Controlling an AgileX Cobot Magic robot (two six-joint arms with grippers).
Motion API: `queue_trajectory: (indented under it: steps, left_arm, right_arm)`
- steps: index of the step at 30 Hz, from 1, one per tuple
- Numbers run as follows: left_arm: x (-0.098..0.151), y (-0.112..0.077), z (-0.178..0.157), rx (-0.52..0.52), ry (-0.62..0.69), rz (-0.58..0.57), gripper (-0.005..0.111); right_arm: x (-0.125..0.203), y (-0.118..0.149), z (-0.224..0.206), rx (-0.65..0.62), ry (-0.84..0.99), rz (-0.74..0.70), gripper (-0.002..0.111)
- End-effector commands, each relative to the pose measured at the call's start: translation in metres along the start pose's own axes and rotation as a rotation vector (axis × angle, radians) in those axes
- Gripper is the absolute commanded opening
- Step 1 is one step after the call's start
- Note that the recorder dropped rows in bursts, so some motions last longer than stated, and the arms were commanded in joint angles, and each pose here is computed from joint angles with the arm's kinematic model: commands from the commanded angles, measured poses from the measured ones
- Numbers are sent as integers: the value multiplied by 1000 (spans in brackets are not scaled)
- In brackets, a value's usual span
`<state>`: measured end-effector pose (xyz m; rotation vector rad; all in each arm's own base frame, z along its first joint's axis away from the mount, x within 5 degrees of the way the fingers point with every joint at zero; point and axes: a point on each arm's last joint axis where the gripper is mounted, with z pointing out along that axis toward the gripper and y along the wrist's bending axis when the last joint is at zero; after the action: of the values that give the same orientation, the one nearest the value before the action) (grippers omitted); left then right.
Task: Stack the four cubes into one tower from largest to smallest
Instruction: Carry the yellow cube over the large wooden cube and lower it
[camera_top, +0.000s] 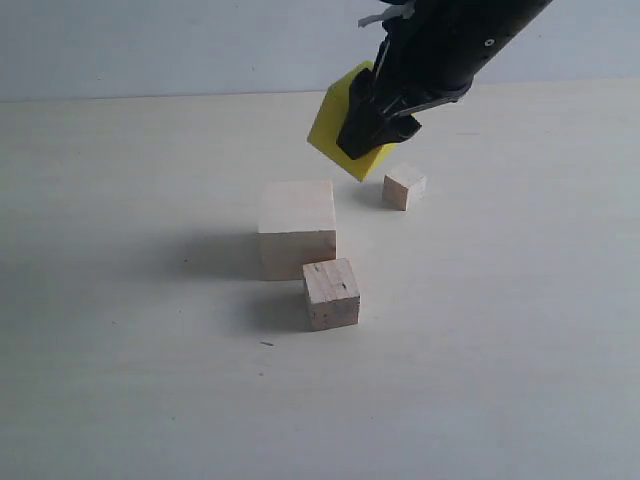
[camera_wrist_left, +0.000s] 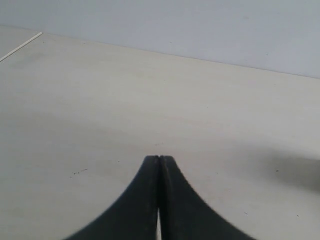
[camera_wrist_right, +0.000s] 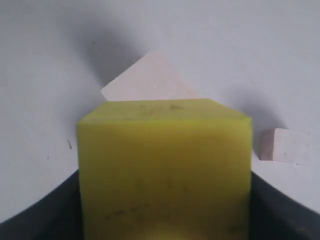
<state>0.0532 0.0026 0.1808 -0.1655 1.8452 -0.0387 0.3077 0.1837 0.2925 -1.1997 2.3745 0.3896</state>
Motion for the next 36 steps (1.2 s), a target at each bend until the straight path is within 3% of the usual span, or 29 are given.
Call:
queue_trajectory:
  steps: [1,10,14,18,22,31,36]
  left_arm:
    - [0,0,0,6,-9,3,0]
    - [0,0,0,6,-9,3,0]
    - [0,0,0,6,-9,3,0]
    - [0,0,0,6,-9,3,0]
    - [0,0,0,6,-9,3,0]
    - [0,0,0,6,-9,3,0]
    - [0,0,0,6,-9,3,0]
  right_arm:
    - [3,-2,2,1,22,-107,0]
    - [-6,-16,-1,61,140,-282,0]
    - [-15,-19,2,19,170,-356,0]
    - [-17,-20,11,-66,213,-527,0]
    - [-22,-20,23,-95,144,-627,0]
    - [-23,-31,64,-97,113,-643,0]
    - [-36,-12,72,-91,75,-709,0]
